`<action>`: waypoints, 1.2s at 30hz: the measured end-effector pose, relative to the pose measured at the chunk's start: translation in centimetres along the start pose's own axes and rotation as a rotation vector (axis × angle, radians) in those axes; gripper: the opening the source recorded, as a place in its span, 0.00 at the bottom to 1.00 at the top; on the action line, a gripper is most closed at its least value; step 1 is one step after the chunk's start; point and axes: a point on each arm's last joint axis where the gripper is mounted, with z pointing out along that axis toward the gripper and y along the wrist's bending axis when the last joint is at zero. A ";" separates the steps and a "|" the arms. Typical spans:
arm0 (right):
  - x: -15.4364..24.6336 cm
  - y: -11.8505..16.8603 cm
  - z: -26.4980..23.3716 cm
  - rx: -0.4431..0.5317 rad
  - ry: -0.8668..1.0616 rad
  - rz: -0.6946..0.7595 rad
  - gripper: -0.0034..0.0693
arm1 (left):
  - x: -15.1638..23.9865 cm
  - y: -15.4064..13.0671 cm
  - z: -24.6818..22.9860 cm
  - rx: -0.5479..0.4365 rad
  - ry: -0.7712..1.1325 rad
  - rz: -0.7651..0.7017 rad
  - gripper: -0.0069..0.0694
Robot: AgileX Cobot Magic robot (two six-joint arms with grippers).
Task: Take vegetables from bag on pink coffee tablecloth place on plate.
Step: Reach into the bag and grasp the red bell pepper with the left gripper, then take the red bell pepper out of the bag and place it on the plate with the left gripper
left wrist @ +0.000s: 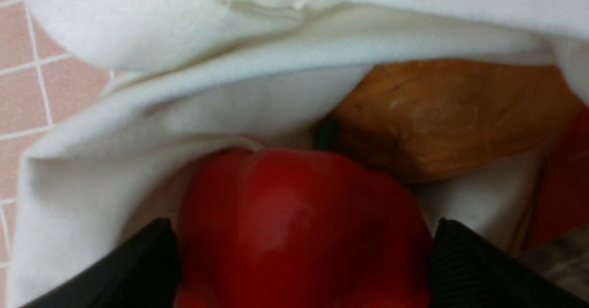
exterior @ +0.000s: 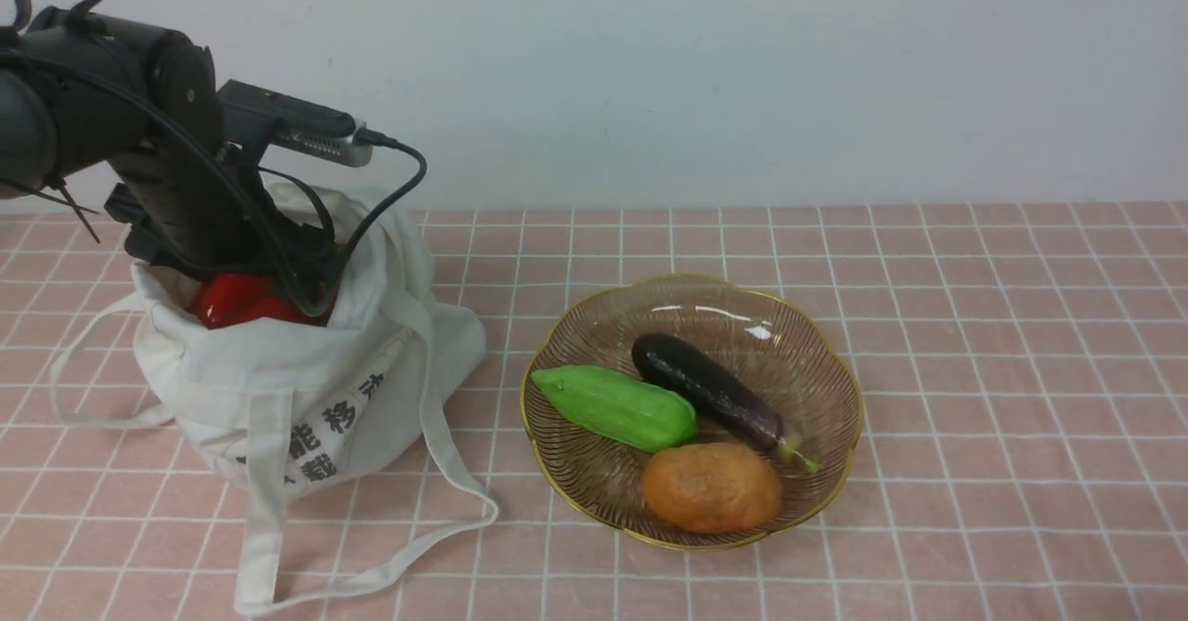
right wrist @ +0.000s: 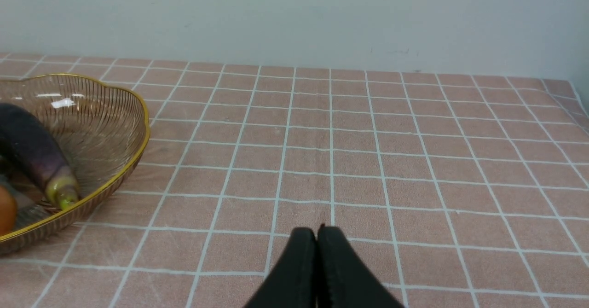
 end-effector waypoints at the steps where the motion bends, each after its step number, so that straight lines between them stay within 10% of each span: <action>1: 0.0 0.0 0.0 0.000 0.000 0.000 0.03 | 0.0 0.0 0.1 -0.001 0.003 -0.002 0.93; 26: 0.0 0.0 0.0 0.000 0.000 0.000 0.03 | 0.3 -3.1 -10.4 0.005 -0.190 0.084 0.86; 36: 0.0 0.0 0.0 0.000 0.000 0.000 0.03 | 1.6 -5.5 -17.1 0.382 -0.349 -0.002 0.86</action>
